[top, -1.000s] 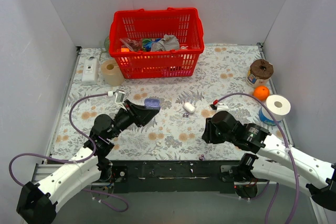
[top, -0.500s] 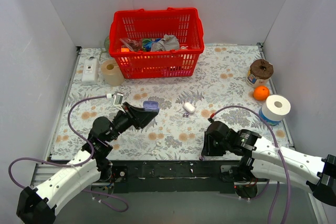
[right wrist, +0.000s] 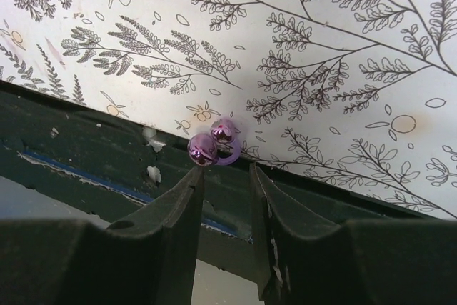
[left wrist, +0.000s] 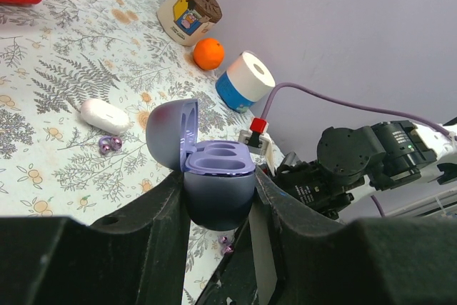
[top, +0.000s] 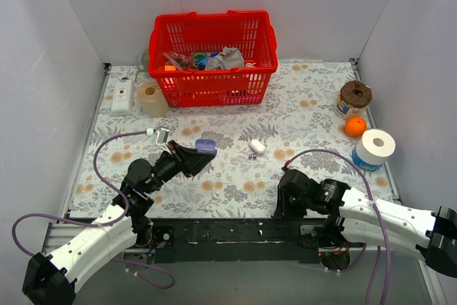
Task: Insert the wireless bluetooth earbuds into the charging case
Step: Pick up the earbud from the center of the board.
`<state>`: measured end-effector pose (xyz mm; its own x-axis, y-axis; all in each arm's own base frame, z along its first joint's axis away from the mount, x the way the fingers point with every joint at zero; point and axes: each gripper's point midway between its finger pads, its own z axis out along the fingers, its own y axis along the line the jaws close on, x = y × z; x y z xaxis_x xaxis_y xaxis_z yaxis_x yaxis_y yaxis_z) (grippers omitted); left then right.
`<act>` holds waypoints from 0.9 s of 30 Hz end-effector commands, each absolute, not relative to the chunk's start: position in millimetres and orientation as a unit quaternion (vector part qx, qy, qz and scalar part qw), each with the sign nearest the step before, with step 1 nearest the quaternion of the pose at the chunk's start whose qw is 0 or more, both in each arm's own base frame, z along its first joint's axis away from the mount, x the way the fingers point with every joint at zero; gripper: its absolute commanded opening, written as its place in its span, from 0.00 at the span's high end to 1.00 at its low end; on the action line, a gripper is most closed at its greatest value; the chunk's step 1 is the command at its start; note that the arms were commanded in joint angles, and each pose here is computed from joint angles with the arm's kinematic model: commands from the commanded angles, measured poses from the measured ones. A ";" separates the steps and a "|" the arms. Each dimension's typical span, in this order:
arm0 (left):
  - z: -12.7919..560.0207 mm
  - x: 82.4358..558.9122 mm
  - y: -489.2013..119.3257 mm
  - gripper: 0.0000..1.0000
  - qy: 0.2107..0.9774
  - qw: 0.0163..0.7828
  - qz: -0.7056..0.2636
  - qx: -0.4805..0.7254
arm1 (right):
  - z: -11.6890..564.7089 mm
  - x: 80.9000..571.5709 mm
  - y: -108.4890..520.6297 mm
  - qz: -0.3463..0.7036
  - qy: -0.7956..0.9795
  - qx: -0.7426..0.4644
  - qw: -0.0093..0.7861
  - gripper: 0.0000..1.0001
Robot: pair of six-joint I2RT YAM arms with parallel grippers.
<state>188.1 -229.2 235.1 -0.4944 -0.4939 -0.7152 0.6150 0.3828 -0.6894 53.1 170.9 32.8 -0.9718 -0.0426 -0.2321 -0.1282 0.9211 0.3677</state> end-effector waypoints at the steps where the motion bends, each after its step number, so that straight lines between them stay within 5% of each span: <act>1: 234.5 186.6 -228.7 1.00 0.661 0.504 -0.553 0.049 | 26.6 53.2 176.5 0.203 0.973 -0.032 0.108 0.61; 27: 230.9 185.7 -229.7 1.00 0.670 0.498 -0.548 0.056 | 9.0 85.8 178.2 0.129 0.978 -0.055 0.155 0.62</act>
<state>188.0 -229.1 228.6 -0.5071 -0.4804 -0.7156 0.6029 0.3956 -0.6928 71.8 195.7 21.6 -0.9671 -0.0313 -0.2523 -0.1228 0.9264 0.3560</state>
